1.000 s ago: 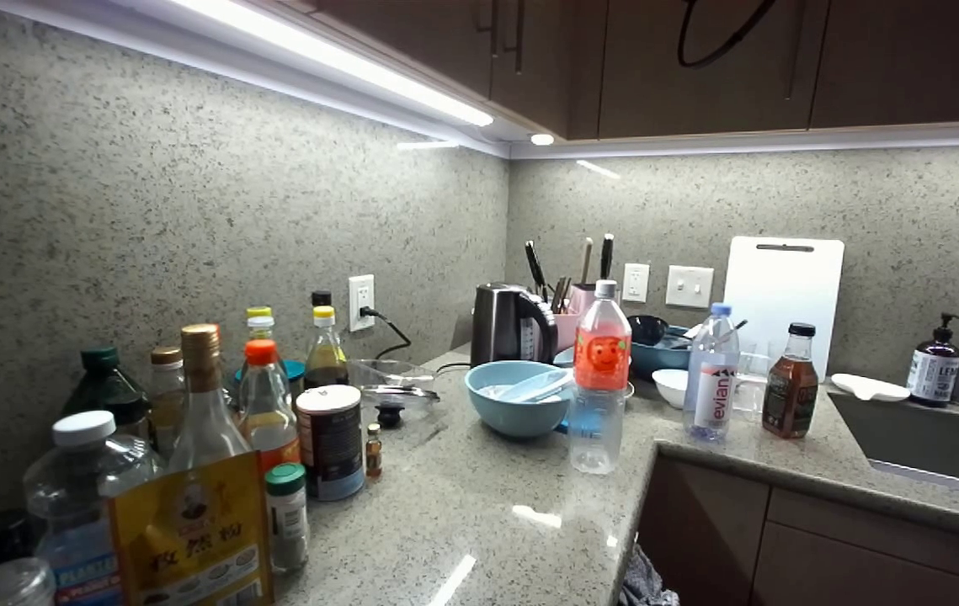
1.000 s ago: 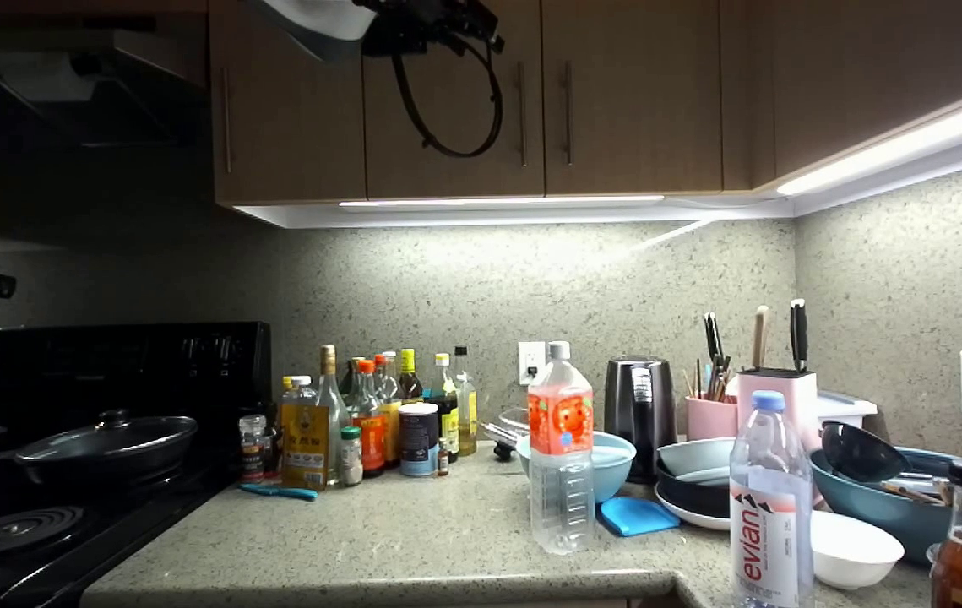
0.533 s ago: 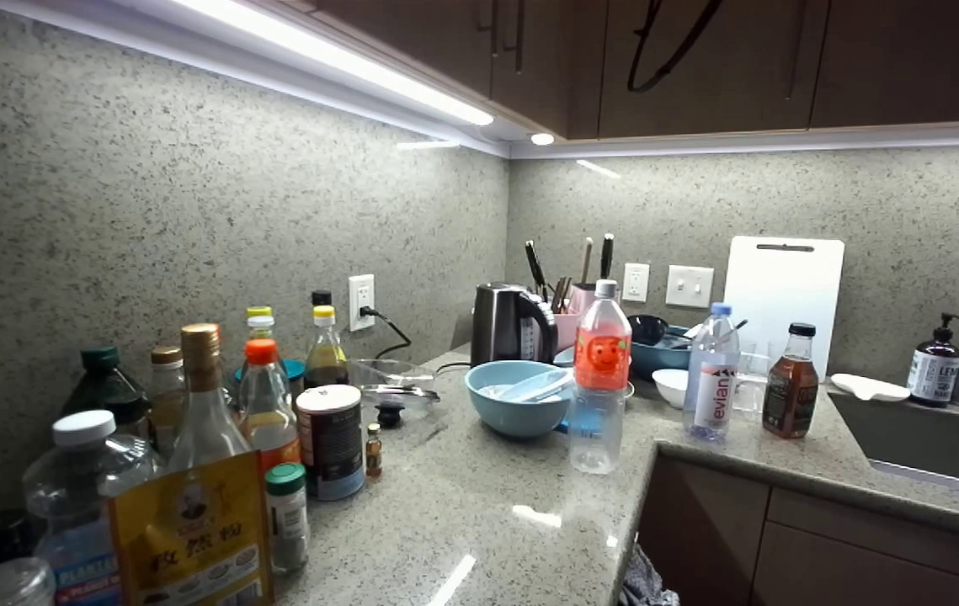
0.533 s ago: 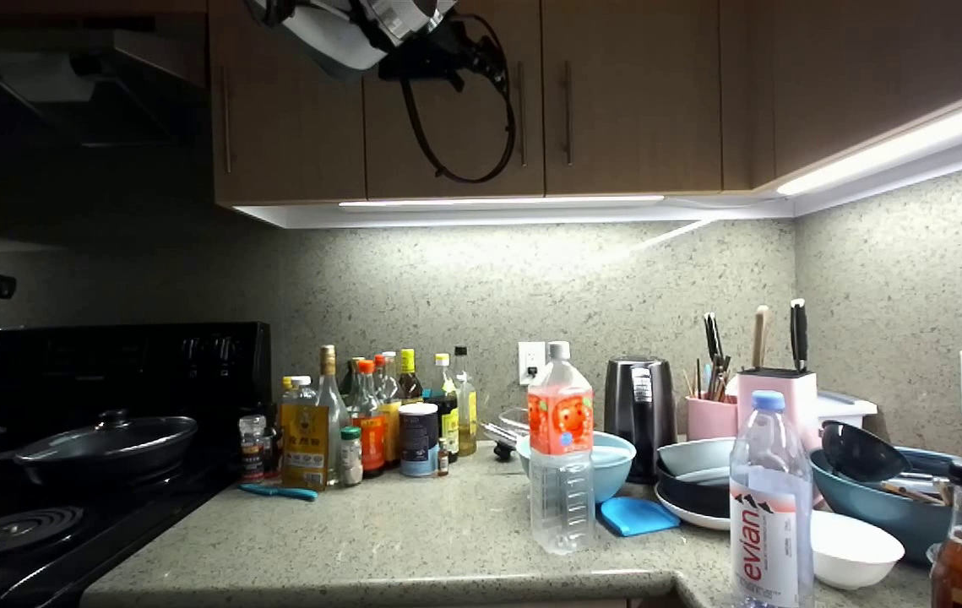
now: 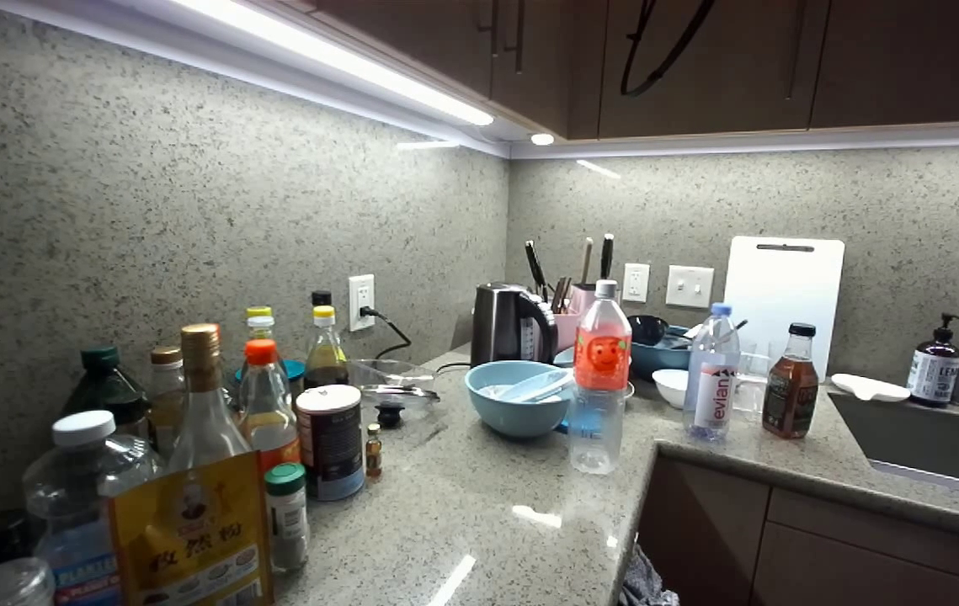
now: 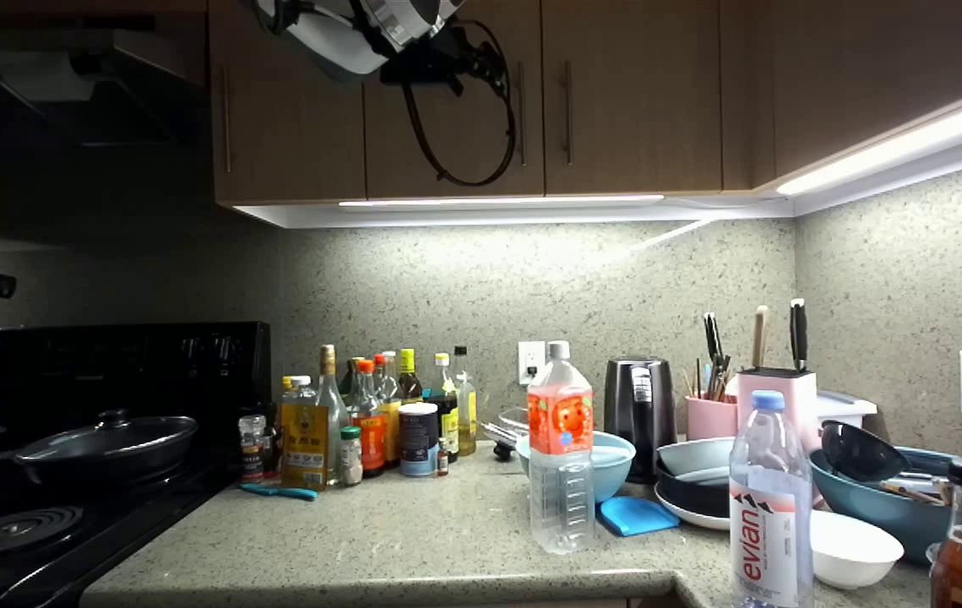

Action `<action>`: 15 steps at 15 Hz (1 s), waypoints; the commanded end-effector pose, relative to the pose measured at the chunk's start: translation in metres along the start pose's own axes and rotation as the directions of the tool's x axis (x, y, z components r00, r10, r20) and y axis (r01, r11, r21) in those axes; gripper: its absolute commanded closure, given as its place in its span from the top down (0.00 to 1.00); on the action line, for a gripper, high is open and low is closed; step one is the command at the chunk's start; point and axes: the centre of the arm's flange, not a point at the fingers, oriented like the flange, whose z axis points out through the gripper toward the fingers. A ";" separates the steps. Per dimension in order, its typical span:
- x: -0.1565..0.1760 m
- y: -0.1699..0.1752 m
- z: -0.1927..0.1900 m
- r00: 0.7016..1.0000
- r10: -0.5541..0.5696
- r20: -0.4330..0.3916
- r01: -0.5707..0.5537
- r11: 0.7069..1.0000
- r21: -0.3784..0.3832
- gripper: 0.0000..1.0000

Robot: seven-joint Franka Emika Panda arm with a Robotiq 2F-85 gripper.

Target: Open the top middle cabinet door

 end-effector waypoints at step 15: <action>-0.014 0.010 0.094 0.999 -0.037 0.026 0.036 0.999 0.026 1.00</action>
